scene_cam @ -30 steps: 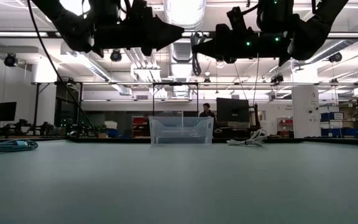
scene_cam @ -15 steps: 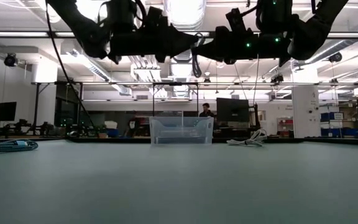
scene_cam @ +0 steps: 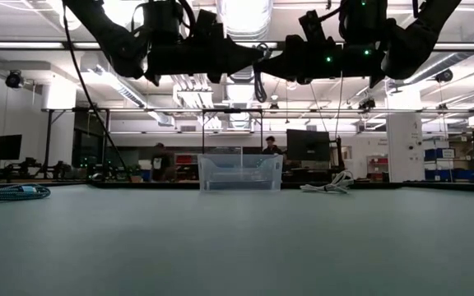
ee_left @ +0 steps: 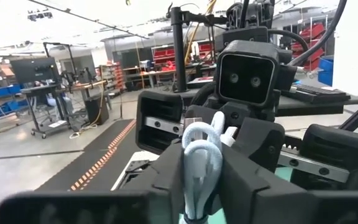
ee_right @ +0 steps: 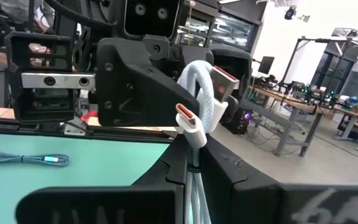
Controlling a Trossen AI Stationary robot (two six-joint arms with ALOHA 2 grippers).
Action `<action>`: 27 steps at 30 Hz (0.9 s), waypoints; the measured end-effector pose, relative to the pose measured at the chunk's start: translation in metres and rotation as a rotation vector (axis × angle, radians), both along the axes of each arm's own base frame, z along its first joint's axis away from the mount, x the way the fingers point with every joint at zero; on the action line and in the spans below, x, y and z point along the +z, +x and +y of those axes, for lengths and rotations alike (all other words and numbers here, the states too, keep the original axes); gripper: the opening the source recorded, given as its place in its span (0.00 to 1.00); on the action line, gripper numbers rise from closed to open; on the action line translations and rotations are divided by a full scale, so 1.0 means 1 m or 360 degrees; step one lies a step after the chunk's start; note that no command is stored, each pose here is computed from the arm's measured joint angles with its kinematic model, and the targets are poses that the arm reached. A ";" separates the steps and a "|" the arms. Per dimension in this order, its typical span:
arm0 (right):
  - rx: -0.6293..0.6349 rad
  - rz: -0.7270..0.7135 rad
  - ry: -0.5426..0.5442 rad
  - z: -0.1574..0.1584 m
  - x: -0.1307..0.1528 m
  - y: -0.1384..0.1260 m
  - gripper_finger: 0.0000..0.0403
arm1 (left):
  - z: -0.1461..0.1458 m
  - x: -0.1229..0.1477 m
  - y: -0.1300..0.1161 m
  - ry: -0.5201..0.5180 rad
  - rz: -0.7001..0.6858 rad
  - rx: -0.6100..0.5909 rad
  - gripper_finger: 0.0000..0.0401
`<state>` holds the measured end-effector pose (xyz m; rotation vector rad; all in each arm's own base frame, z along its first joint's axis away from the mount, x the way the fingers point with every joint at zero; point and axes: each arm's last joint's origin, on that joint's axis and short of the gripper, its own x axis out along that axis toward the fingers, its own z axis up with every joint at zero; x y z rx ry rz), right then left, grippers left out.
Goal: Pick and place USB-C Cables
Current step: Put the bottom right white charger cable into the transparent bin
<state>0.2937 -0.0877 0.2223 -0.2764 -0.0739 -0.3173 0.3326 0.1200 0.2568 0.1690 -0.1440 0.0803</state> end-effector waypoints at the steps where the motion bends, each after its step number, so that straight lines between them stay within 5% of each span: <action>1: -0.0002 0.0001 0.0000 0.000 0.000 0.000 0.04 | 0.000 0.000 0.000 0.0000 -0.0001 0.0001 0.12; 7: -0.0015 0.0001 0.0002 0.000 0.000 0.000 0.07 | 0.000 0.000 0.000 -0.0002 0.0000 0.0001 0.06; 19: -0.0020 0.0024 0.0054 0.001 0.007 -0.006 0.35 | -0.001 0.003 -0.001 -0.0012 0.0006 -0.0009 0.05; 27: -0.0162 0.0157 0.0070 0.003 0.025 -0.025 0.40 | 0.005 0.011 -0.006 -0.0025 0.0073 0.0026 0.05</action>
